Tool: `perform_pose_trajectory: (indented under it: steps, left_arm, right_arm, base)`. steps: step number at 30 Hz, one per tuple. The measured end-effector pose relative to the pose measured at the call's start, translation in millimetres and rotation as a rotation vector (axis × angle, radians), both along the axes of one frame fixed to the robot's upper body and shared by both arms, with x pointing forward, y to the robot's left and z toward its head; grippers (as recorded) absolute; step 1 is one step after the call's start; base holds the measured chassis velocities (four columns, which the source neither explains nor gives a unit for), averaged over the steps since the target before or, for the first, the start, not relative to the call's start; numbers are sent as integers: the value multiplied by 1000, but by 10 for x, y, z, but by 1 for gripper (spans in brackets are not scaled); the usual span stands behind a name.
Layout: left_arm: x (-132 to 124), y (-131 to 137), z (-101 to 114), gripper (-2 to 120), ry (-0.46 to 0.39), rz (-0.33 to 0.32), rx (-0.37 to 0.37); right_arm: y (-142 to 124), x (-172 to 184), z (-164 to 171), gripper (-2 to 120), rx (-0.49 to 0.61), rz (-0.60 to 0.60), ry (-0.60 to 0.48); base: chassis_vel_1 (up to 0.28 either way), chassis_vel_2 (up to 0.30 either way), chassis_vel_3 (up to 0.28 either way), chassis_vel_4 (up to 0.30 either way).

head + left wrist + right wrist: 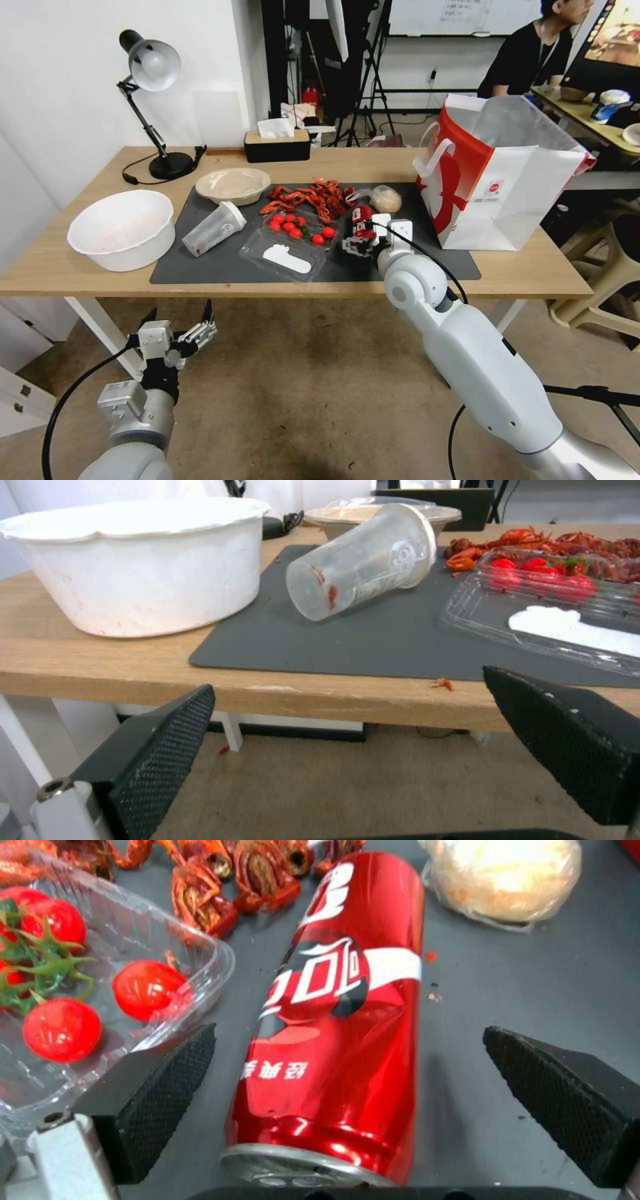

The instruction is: Pick up the trash from the table and place it into the takeout bag.

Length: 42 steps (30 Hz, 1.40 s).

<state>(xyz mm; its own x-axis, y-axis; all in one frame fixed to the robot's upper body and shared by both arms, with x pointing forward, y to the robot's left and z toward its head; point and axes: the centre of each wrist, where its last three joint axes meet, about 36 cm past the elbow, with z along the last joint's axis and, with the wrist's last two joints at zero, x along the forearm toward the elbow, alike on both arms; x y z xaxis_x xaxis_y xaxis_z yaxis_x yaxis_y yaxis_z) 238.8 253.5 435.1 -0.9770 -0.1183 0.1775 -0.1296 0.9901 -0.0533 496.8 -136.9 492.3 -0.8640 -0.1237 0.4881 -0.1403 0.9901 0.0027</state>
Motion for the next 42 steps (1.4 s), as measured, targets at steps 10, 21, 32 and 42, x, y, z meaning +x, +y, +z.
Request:
perform_pose_trajectory:
  steps: [10,21,32,42]
  left_arm:
    - [-3,4,-36,100,-4,4,-1]
    - [-11,-15,-32,100,-9,2,-2]
    - [-25,-17,42,100,-32,0,1]
    - [-42,-26,54,100,-38,3,0]
  right_arm:
    - [38,23,-71,89,-8,0,7]
    - [15,-1,-79,57,-10,-12,16]
    - [-206,-205,378,43,-22,40,-145]
    - [-715,-99,1159,43,-43,38,-325]
  base:
    - [0,0,0,0]
    - [0,0,0,0]
    - [0,0,0,0]
    - [0,0,0,0]
